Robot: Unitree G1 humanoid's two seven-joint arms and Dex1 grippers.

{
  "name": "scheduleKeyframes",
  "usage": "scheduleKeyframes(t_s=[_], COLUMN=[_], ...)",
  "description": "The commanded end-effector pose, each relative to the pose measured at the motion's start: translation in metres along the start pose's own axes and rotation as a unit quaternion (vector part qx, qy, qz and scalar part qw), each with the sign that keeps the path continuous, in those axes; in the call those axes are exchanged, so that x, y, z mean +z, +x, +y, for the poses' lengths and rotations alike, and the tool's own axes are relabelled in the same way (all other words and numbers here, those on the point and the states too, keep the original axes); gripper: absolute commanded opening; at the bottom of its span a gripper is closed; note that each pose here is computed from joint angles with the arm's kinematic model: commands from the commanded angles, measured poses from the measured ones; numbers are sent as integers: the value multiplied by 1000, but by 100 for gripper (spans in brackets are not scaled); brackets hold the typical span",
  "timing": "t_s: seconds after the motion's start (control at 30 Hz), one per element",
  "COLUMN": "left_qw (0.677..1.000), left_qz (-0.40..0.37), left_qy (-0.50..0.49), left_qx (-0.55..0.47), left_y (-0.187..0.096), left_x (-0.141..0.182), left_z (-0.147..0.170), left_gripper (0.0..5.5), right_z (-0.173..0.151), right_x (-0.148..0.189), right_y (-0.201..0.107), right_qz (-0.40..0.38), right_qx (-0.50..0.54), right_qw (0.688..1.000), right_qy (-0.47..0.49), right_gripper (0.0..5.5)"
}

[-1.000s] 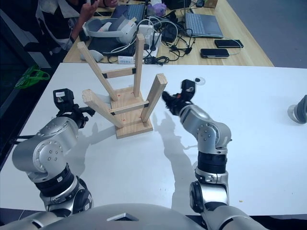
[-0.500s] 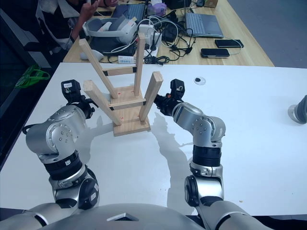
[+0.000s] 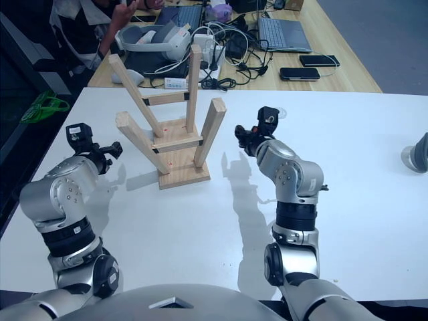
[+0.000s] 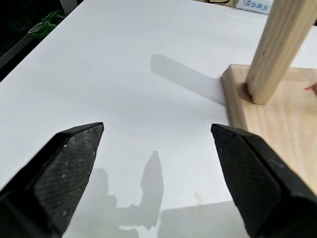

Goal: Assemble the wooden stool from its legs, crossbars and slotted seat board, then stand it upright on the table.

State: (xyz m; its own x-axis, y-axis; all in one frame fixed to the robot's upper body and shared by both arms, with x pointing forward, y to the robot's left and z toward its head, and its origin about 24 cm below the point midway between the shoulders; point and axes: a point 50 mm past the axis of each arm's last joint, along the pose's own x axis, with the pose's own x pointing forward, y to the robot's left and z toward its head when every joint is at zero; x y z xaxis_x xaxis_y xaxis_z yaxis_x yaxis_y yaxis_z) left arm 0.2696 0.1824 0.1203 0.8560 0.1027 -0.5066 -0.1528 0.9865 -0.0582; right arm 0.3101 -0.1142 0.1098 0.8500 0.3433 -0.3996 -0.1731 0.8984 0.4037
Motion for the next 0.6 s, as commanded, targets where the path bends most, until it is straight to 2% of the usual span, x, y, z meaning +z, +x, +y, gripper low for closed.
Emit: scheduleKeyframes(t_s=[0.03, 0.1, 0.23, 0.33, 0.43, 0.6], left_qw=[993, 986, 987, 987, 987, 990], left_qz=[20, 31, 35, 27, 19, -10], left_qy=[20, 34, 46, 54, 63, 71], left_qx=[-115, -159, -152, -146, -147, -119], left_y=[-16, -24, -22, -20, -18, -10], left_x=[-2, -4, -3, 1, 6, 21], left_z=[-47, -62, -57, -52, -51, -34], left_gripper=[405, 405, 405, 405, 405, 405], right_z=[34, 42, 38, 11, -11, -77], right_x=[11, 12, 11, 19, 40, 85], right_y=[-4, -5, -4, -2, -14, -70], right_qz=[1, 5, 9, -12, -44, -18], right_qx=[93, 119, 114, 45, 35, 65], right_qw=[996, 993, 993, 998, 993, 973], right_qy=[-2, 1, -9, -44, -99, -220], right_gripper=[268, 268, 268, 268, 268, 268])
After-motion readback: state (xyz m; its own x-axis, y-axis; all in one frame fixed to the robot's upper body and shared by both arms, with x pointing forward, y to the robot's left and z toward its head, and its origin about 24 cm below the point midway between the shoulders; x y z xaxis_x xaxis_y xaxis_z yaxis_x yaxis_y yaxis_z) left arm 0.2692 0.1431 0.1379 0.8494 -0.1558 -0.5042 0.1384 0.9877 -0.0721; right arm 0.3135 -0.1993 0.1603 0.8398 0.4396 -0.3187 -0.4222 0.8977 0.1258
